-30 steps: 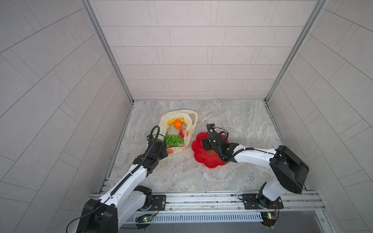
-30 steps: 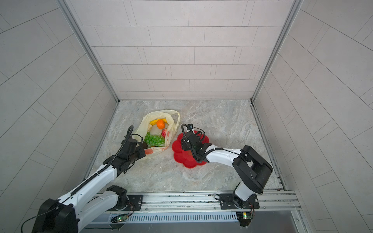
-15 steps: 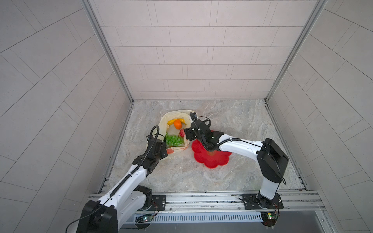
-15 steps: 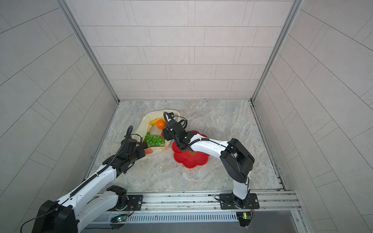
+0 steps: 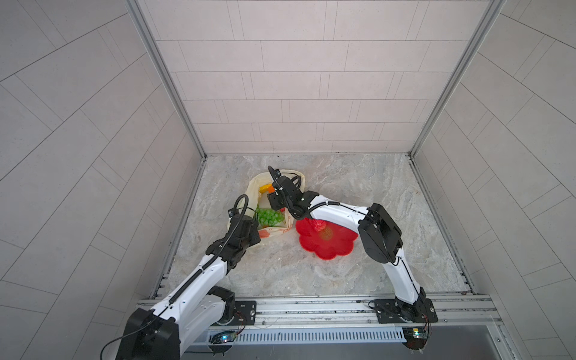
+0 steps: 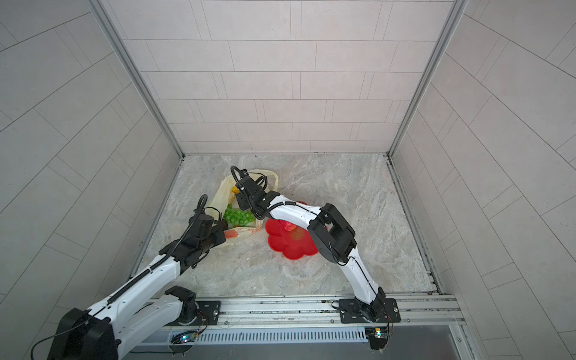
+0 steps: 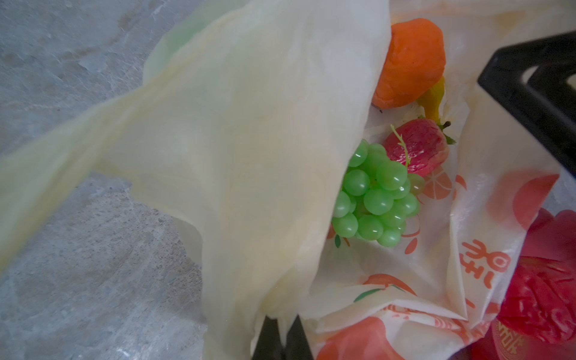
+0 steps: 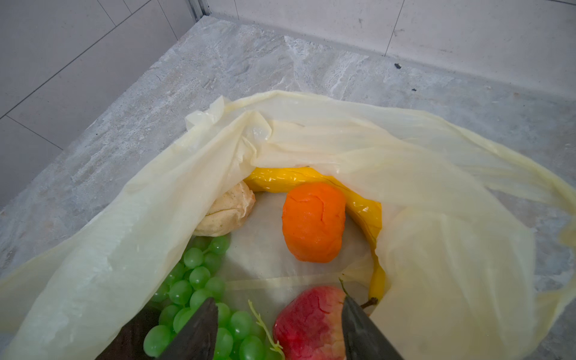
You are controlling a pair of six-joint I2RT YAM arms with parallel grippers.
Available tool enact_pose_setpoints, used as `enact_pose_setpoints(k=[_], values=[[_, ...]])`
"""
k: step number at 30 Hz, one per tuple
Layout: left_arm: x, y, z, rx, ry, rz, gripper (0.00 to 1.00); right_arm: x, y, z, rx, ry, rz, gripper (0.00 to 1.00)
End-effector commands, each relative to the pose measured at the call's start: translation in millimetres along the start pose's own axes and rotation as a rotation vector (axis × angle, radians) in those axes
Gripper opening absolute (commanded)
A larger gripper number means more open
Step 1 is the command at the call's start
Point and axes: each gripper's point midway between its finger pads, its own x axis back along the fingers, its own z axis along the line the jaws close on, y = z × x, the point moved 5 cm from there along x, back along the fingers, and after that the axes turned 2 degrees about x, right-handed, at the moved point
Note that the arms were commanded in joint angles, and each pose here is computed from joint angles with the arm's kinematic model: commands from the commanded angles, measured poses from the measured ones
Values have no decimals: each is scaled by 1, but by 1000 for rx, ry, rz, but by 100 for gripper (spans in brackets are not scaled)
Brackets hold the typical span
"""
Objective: Take fruits out of the plastic bag
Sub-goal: Pick up the fruit from the plastic bag.
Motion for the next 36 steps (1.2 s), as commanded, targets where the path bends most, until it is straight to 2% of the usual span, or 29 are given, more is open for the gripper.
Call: enact_pose_setpoints(k=[1,18,30,36], values=[[5,5,-4,-2,3,-20,3,-11,-6,-2,37,-37,49,61],[9,4,-8,-17,-7,-21,3,-70,-6,-31,20,-218,104,64],[11,5,-10,-32,-3,-27,3,-87,-15,-25,-22,-153,125,64],[11,5,-10,-33,0,-30,3,-85,-14,-25,-26,-147,133,54]])
